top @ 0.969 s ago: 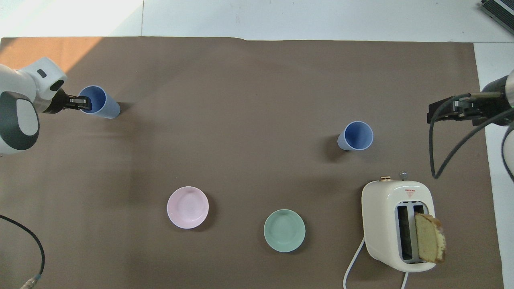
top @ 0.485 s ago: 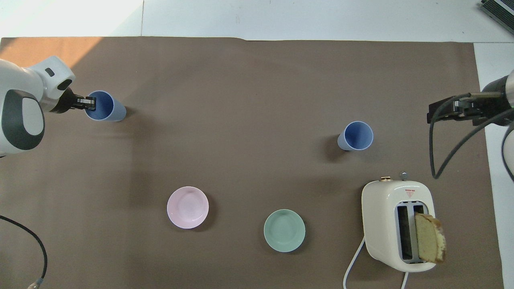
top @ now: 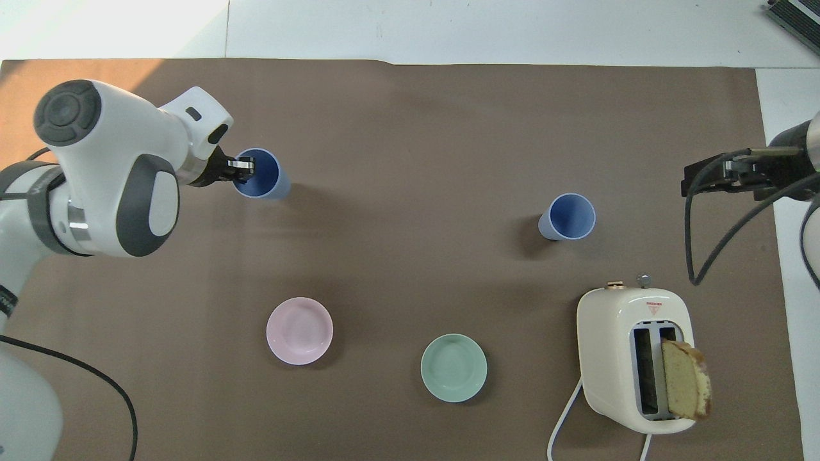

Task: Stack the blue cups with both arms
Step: 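Carry the blue cup to the table center and release it, then withdraw the left gripper while the right gripper reaches the other cup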

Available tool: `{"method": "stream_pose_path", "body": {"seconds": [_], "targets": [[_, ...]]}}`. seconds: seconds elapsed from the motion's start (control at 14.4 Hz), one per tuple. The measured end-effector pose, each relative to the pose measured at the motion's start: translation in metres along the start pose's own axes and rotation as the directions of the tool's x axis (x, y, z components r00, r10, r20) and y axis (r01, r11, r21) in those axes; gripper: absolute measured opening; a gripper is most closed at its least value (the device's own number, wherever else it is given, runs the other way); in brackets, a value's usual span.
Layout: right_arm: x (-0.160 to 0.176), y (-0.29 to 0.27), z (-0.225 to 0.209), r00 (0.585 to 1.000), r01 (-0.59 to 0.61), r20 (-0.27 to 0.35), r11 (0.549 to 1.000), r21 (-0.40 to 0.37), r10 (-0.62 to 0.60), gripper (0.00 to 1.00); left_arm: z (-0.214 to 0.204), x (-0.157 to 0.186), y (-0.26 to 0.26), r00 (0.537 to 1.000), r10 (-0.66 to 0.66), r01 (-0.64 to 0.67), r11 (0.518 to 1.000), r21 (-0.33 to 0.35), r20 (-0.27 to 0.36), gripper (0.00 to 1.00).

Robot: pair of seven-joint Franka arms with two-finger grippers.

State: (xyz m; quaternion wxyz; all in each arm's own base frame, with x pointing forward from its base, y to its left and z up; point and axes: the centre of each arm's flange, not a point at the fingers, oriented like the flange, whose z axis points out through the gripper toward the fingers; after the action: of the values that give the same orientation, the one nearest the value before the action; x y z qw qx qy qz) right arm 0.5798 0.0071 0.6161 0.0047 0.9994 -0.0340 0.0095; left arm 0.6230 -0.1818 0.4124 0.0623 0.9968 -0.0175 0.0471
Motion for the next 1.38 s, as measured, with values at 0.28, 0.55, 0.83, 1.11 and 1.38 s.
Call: {"method": "stream_pose_path", "body": {"seconds": [0.28,0.55,0.83,1.11,1.38], "targets": [[0.000,0.000,0.000,1.000,0.000,0.000,1.000,0.000,0.000,1.00,0.027,-0.043,0.098,0.997,-0.074,0.074,0.997,-0.004,0.034,0.05],[0.000,0.000,0.005,1.000,0.000,0.002,1.000,0.000,0.000,1.00,0.053,-0.075,0.129,0.989,-0.134,0.133,0.991,0.014,0.066,0.05],[0.000,-0.001,0.016,1.000,0.002,0.011,1.000,-0.002,-0.002,1.00,0.054,-0.074,0.123,0.987,-0.151,0.150,0.989,0.018,0.062,0.46],[0.002,-0.008,0.046,1.000,0.013,0.007,1.000,0.000,-0.013,1.00,0.032,-0.064,0.111,0.987,-0.159,0.159,0.987,0.002,0.033,0.90],[0.014,-0.024,0.113,0.999,0.040,0.008,0.999,0.007,-0.040,1.00,-0.041,-0.045,0.035,0.994,-0.111,0.111,0.994,-0.014,0.014,1.00]]}}
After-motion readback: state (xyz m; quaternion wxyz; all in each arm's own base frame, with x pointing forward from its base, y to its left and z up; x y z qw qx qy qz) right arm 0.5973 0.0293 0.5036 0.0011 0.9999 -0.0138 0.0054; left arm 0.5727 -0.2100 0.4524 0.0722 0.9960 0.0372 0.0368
